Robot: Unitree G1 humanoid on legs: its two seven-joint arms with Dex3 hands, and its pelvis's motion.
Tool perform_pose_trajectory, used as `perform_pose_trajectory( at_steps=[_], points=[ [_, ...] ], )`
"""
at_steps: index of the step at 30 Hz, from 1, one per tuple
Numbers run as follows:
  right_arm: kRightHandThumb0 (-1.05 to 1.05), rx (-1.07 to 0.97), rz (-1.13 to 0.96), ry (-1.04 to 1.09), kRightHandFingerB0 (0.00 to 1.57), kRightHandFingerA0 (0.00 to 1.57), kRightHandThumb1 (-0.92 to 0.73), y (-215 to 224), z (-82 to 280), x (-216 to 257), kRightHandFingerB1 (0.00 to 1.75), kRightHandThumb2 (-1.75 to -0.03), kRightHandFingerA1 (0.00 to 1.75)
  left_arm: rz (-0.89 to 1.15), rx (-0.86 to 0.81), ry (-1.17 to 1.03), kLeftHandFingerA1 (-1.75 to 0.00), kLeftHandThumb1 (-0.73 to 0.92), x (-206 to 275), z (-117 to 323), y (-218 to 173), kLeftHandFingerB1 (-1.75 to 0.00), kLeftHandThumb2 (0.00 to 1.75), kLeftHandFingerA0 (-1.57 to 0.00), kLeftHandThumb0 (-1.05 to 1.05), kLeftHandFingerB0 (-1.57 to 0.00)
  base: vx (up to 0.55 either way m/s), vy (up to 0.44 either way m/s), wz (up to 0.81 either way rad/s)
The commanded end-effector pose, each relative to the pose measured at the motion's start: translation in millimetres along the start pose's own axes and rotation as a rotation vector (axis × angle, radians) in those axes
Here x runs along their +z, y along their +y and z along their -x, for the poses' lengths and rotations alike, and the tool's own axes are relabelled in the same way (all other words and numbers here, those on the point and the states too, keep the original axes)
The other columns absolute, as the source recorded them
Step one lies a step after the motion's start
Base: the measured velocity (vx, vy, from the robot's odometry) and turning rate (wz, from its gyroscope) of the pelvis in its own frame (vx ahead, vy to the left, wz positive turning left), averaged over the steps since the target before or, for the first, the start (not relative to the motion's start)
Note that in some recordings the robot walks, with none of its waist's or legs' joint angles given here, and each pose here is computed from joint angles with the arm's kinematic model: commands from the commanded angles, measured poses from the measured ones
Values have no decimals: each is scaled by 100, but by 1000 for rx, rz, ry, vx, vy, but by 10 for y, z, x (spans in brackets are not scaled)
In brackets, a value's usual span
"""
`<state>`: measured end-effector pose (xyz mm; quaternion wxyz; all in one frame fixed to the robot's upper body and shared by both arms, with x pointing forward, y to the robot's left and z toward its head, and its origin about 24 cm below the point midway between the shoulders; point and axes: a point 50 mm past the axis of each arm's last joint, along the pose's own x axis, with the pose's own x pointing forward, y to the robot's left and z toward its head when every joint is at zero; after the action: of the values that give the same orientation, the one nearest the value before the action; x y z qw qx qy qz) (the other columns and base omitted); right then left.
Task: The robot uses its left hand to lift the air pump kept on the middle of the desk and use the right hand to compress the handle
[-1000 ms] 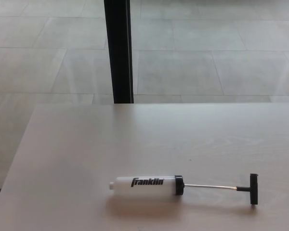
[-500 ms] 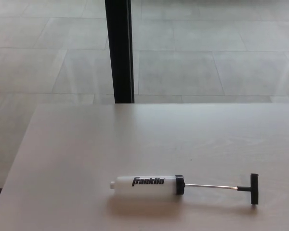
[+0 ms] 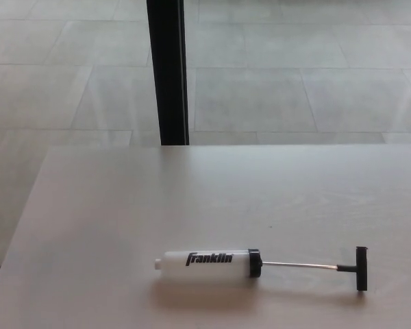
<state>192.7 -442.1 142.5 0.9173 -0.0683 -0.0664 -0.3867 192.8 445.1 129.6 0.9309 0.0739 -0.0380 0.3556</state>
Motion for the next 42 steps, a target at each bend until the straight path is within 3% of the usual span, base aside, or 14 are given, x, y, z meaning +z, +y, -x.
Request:
perform_pose_trajectory(
  at_steps=[1, 3, 4, 10, 11, 20, 33, 34, 35, 36, 38, 39, 41, 42],
  points=[
    [-69, 298, 73, -335, 19, 23, -92, 864, 88, 736, 31, -69, 43, 37, -360, -295, -60, 53, 970, 64, -1280, -54, 95, -37, -60, -33, 0, 0, 0],
    [-77, 376, 113, -370, 23, 29, -90, 1050, 153, 733, 30, -67, 43, -2, -442, -333, -58, 55, 960, 187, -1601, -53, 94, -35, -49, -29, 0, 0, 0],
    [-75, 386, 122, -373, 25, 31, -89, 1088, 164, 731, 30, -67, 42, -28, -457, -337, -49, 72, 965, 204, -1651, -43, 62, -41, -60, -41, 0, 0, 0],
    [-80, 470, 180, -368, 28, 34, -88, 1438, 288, 610, 33, -67, 45, -175, -672, -377, -60, 58, 893, 509, -2206, -54, 99, -40, -70, -37, 0, 0, 0],
    [-78, 518, 157, -345, 31, 37, -86, 1592, 361, 511, 34, -66, 47, -133, -739, -398, -55, 63, 818, 675, -2496, -48, 58, -48, -61, -47, 0, 0, 0],
    [-78, 553, 169, -267, 36, 40, -86, 1757, 488, 295, 33, -66, 45, -168, -883, -411, -56, 65, 678, 1010, -2939, -46, 58, -47, -70, -45, 0, 0, 0],
    [-73, 601, 189, -269, 41, 47, -86, 1856, 467, 326, 35, -66, 46, -448, -1087, -446, -58, 67, 389, 1389, -3203, -46, 60, -41, -70, -41, 0, 0, 0],
    [-73, 605, 189, -268, 35, 41, -68, 1867, 470, 333, 50, -104, 57, -483, -1117, -459, -61, 54, 352, 1431, -3214, -53, 95, -37, -72, -31, 0, 0, 0],
    [-73, 607, 189, -267, 35, 41, -68, 1871, 471, 336, 50, -104, 57, -500, -1130, -465, -61, 54, 335, 1450, -3219, -53, 95, -37, -72, -31, 0, 0, 0],
    [-73, 608, 183, -264, 43, 48, -85, 1874, 469, 337, 36, -66, 47, -532, -1141, -485, -61, 56, 323, 1463, -3221, -53, 97, -34, -78, -32, 0, 0, 0],
    [-72, 611, 171, -263, 44, 50, -85, 1896, 472, 351, 36, -66, 47, -633, -1160, -535, -62, 56, 305, 1475, -3206, -52, 98, -35, -78, -31, 0, 0, 0],
    [-78, 610, 165, -262, 39, 47, -71, 1892, 472, 352, 42, -81, 53, -679, -1172, -546, -54, 69, 295, 1475, -3200, -41, 61, -34, -73, -38, 0, 0, 0],
    [-71, 603, 171, -267, 46, 51, -85, 1872, 463, 353, 37, -66, 48, -868, -1188, -616, -56, 60, 287, 1466, -3182, -48, 102, -19, -79, -22, 0, 0, 0],
    [-70, 602, 172, -269, 46, 51, -86, 1875, 459, 358, 37, -66, 48, -920, -1192, -626, -51, 80, 289, 1459, -3177, -34, 64, -13, -86, -20, 0, 0, 0]
  ],
)
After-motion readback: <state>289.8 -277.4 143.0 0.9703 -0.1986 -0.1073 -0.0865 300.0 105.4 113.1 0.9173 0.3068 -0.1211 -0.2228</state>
